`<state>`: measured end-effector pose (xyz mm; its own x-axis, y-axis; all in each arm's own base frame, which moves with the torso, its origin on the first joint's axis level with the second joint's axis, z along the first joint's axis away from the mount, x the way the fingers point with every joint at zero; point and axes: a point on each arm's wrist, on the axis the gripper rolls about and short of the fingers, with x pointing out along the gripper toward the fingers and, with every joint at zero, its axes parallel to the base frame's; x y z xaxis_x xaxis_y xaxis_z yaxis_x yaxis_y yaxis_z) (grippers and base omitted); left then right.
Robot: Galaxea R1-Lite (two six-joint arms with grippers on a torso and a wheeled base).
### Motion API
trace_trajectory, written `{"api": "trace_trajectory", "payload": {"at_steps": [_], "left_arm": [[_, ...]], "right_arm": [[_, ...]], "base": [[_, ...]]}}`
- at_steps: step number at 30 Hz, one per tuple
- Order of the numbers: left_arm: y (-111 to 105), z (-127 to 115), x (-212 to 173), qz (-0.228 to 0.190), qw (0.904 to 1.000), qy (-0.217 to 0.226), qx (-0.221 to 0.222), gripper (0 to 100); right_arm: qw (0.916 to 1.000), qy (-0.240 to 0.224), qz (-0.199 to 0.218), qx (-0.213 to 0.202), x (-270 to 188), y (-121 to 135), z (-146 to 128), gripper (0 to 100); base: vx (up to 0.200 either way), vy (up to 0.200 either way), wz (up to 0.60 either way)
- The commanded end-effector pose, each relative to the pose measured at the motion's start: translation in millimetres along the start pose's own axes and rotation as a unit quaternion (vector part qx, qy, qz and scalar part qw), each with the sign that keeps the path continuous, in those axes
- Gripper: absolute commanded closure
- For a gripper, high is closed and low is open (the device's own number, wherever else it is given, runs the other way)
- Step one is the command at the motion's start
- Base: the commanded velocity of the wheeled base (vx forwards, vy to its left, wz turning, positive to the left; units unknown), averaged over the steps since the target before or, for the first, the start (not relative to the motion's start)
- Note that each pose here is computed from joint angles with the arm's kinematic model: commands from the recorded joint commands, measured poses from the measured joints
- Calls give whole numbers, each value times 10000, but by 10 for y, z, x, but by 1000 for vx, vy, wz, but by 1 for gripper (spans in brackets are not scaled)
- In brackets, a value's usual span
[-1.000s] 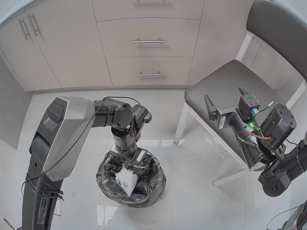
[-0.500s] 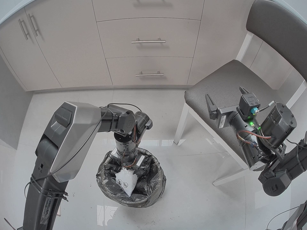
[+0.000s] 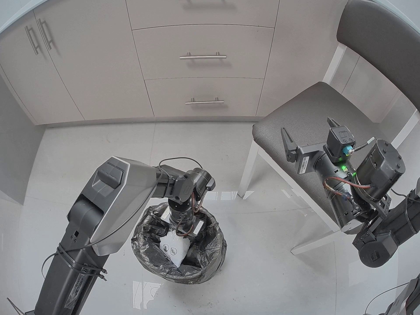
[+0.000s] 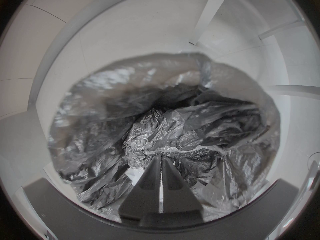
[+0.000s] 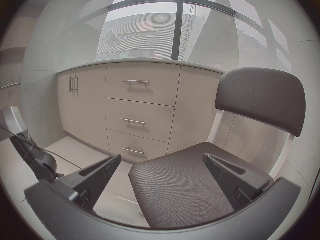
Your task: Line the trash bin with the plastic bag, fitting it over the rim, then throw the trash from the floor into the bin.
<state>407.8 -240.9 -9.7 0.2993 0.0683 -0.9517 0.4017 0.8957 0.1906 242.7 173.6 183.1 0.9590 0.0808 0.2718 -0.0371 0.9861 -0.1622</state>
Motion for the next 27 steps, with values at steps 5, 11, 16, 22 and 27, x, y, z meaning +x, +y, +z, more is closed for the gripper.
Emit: {"api": "trace_trajectory", "payload": {"at_steps": [5,11,16,22,27], "left_arm": [[-88,-75,383,72,9998,179,45,100],[-104,-107,471,87,9996,267,12,100],[-106,-99,541,227,9996,167,-6,100],[-94,-142,683,312,9992,266,-25,100],[-101,-121,796,376,9992,55,-90,100]], "right_arm": [[9999,-93,-38,79,31,12,15,0],[9999,-109,-51,91,57,29,14,0],[9999,-72,-38,74,63,43,-15,0],[9999,-72,-38,74,60,41,-13,0],[10000,-18,-50,57,51,22,-42,0]], "base": [[0,0,0],[0,0,0],[0,0,0],[0,0,0],[0,0,0]]}}
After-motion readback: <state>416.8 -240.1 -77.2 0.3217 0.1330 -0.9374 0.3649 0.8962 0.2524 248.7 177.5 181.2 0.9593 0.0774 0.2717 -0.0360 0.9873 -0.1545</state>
